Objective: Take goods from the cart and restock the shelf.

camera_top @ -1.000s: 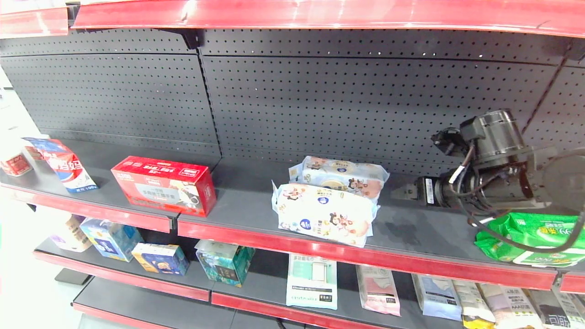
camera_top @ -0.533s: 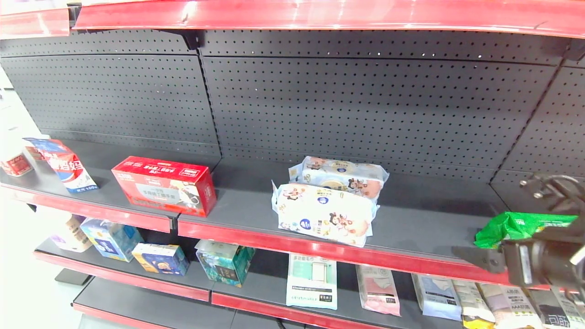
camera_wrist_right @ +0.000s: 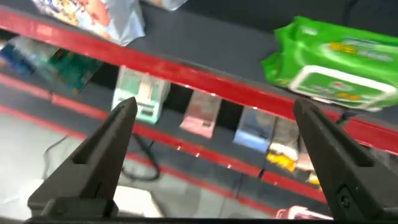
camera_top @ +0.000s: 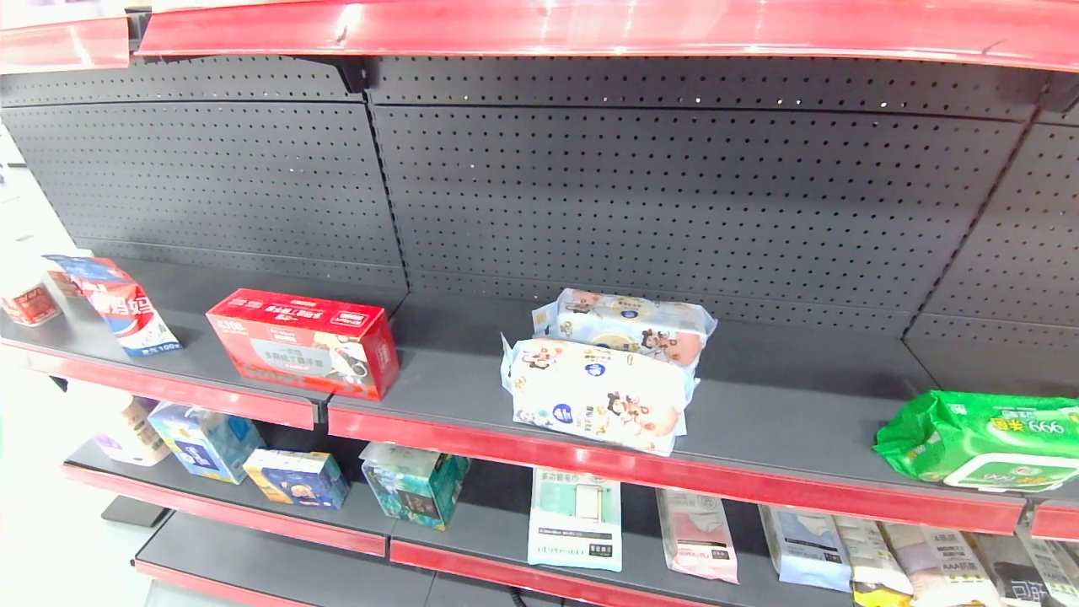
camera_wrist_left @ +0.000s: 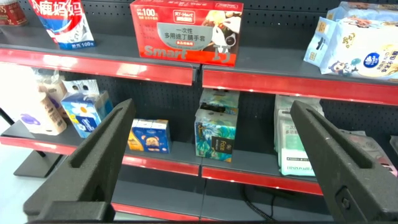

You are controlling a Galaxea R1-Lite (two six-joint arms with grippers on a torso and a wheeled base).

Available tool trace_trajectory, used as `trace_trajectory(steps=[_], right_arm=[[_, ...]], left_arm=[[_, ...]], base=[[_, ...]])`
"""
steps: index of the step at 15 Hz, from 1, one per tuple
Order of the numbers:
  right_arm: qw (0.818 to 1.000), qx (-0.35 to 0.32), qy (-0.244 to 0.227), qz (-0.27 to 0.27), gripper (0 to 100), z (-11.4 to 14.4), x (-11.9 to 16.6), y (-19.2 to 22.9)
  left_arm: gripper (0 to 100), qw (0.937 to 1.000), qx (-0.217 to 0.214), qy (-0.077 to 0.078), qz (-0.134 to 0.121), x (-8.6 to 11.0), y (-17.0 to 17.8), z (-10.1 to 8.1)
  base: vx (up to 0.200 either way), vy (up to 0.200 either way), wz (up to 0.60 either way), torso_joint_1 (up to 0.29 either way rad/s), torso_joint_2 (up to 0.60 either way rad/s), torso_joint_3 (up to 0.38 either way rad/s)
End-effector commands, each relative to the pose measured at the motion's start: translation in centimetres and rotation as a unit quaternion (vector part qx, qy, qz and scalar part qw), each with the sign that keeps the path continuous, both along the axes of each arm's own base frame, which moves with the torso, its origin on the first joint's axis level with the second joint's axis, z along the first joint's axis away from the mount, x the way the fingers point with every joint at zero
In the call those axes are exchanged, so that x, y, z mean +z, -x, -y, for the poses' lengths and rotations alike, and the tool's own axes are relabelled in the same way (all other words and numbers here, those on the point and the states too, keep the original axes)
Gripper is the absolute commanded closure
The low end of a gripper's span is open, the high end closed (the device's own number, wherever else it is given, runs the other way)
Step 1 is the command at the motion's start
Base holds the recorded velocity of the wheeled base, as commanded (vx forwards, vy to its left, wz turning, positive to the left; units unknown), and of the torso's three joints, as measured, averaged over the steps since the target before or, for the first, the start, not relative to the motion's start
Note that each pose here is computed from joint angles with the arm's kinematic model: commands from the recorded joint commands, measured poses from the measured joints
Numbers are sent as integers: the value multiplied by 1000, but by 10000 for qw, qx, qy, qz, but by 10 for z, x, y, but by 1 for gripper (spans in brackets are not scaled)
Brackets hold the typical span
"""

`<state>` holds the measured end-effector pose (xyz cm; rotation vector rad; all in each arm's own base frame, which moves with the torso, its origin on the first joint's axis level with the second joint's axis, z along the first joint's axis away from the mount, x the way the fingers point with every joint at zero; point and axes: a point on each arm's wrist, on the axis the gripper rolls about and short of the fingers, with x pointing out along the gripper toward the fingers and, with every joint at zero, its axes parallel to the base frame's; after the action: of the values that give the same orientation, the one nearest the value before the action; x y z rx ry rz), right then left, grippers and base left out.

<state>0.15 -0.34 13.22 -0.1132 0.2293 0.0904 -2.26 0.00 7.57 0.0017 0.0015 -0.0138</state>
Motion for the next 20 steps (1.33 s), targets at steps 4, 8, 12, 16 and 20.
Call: trace_trajectory(steps=[4,8,12,16,20], right_arm=[[9870,-1538,241,398,0,6,-25,17],[9914,-1100,196,679,0,2,-45,24],[9912,269,-722,1074,0,-6,-49,21],[9886,-346,-93,1460,0,-4,-50,25],[9863,-630,-2,1523,0,-2,-49,25]], left_arm=[[0,10000,0,1,0,0,0,0],[0,10000,-8,-14,0,0,0,0],[0,10000,-8,-7,0,0,0,0],[0,10000,-8,-14,0,0,0,0],[0,10000,-8,-14,0,0,0,0]], base=[[0,0,0,0,0,0],[0,0,0,0,0,0],[0,0,0,0,0,0],[0,0,0,0,0,0],[0,0,0,0,0,0]])
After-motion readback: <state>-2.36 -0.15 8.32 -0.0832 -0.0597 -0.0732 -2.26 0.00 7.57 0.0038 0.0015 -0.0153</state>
